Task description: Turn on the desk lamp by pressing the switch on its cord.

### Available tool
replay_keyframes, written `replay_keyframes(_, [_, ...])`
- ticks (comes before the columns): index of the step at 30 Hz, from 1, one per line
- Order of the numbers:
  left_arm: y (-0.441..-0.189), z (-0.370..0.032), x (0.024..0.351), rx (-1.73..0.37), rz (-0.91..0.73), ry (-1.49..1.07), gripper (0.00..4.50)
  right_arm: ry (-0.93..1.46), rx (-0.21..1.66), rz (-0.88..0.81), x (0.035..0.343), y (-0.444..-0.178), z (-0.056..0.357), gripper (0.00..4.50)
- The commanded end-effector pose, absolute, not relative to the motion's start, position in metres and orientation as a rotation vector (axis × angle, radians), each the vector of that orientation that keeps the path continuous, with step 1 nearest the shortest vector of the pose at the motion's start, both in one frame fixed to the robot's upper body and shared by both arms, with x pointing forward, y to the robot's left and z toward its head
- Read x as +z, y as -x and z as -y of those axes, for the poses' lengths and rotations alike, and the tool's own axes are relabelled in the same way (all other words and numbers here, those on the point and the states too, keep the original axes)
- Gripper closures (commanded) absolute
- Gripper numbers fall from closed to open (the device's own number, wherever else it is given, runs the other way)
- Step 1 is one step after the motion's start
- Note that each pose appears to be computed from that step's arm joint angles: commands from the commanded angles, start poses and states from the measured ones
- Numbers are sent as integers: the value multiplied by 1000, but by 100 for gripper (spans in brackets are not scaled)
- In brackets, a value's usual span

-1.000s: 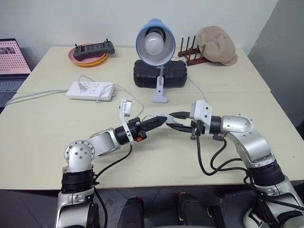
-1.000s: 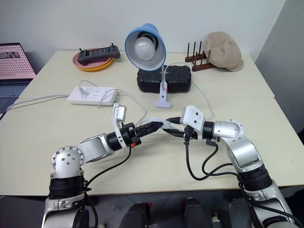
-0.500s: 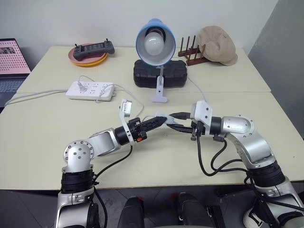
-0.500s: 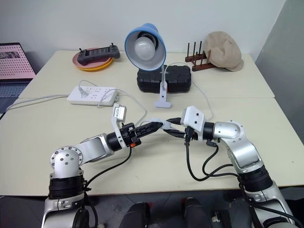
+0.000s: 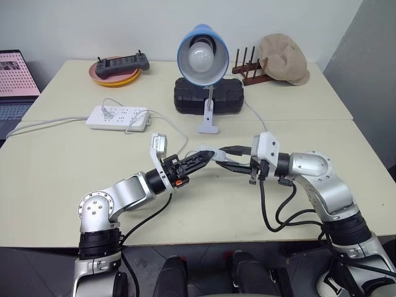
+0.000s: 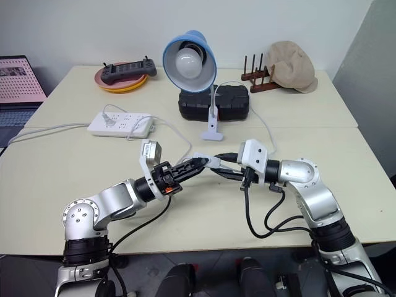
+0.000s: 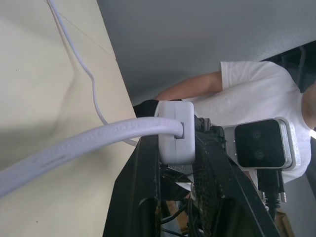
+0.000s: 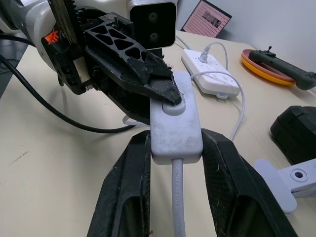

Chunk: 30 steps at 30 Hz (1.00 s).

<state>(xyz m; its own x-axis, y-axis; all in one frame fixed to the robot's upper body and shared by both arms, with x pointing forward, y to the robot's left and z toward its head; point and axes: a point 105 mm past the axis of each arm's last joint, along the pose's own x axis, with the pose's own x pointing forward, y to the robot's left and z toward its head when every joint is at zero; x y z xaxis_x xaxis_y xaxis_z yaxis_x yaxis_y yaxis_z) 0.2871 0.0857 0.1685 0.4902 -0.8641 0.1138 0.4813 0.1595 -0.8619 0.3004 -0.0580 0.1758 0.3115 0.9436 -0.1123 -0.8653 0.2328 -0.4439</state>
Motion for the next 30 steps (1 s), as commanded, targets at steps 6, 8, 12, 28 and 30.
replay_keyframes(6, [-283,-96,195,-1035,-352,1068,226,481,1178,158,171,-311,75,341])
replay_keyframes(8, [-283,-98,195,-1028,-356,1075,198,480,1178,159,170,-311,74,341])
replay_keyframes(12, [-278,-100,197,-1032,-362,1061,114,479,1178,160,170,-312,73,341])
replay_keyframes(28, [-251,-179,208,-945,-356,-153,4,525,1257,-110,115,-347,58,341])
replay_keyframes(30, [-256,-187,207,-932,-337,-276,4,525,1271,-155,106,-349,58,341])
